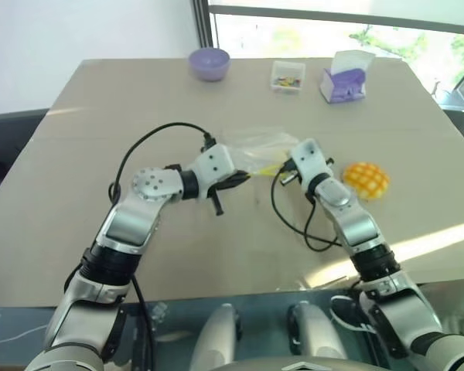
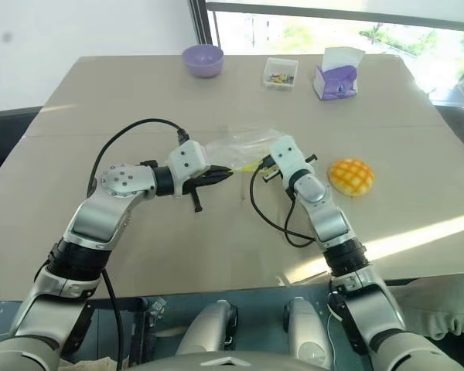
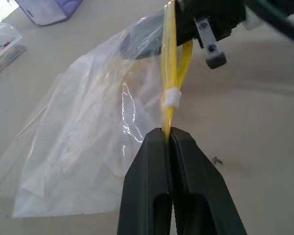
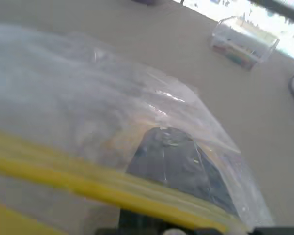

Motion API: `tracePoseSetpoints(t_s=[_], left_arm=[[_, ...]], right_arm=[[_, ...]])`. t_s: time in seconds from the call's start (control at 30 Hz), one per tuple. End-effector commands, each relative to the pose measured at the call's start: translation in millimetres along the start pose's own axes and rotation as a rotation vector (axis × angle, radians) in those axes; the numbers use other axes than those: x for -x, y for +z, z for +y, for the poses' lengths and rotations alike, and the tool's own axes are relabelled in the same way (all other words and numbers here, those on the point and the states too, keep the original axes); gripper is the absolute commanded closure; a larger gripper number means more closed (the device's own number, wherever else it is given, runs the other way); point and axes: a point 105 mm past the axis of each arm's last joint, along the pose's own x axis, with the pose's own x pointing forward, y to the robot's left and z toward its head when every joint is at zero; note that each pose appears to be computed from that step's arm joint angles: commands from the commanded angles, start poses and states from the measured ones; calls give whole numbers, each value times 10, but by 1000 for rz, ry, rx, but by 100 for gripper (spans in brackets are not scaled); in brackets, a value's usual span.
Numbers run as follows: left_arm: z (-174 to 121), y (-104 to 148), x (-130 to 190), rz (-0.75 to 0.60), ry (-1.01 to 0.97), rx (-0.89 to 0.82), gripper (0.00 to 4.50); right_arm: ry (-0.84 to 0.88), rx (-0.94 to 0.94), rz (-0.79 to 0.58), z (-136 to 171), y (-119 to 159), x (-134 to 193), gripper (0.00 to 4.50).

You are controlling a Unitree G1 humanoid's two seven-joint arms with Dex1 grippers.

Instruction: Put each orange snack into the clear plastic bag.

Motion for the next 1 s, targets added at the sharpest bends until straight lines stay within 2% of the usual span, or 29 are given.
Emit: tracePoseSetpoints(t_s=[0.03,0.13,0.2,0.33,0.37,0.5,0.77,0.83,0.93,1.0], left_arm=[[101,108,56,-27,53,-31,450],[73,102,43,-27,52,-25,450],[55,96,33,-26,51,-22,450],[52,72,28,-17,61,-9,450],[51,68,28,-15,63,-8,450],[45,56,27,-11,69,2,450],[129,43,1,-3,126,40,450],[160,50,-6,-3,144,44,450],[199,57,-11,-1,163,54,450],[231,53,-9,5,180,62,450]], right_arm=[[69,231,-85,134,133,13,445],[129,361,-80,239,59,25,445],[146,430,-69,270,-1,25,397],[175,471,-32,282,-113,26,218],[176,475,-29,278,-128,28,159],[159,501,-22,243,-166,38,3],[67,509,-82,-22,4,66,3],[88,496,-85,-72,44,79,3],[76,446,-100,-157,91,83,3],[89,348,-119,-155,128,102,3]])
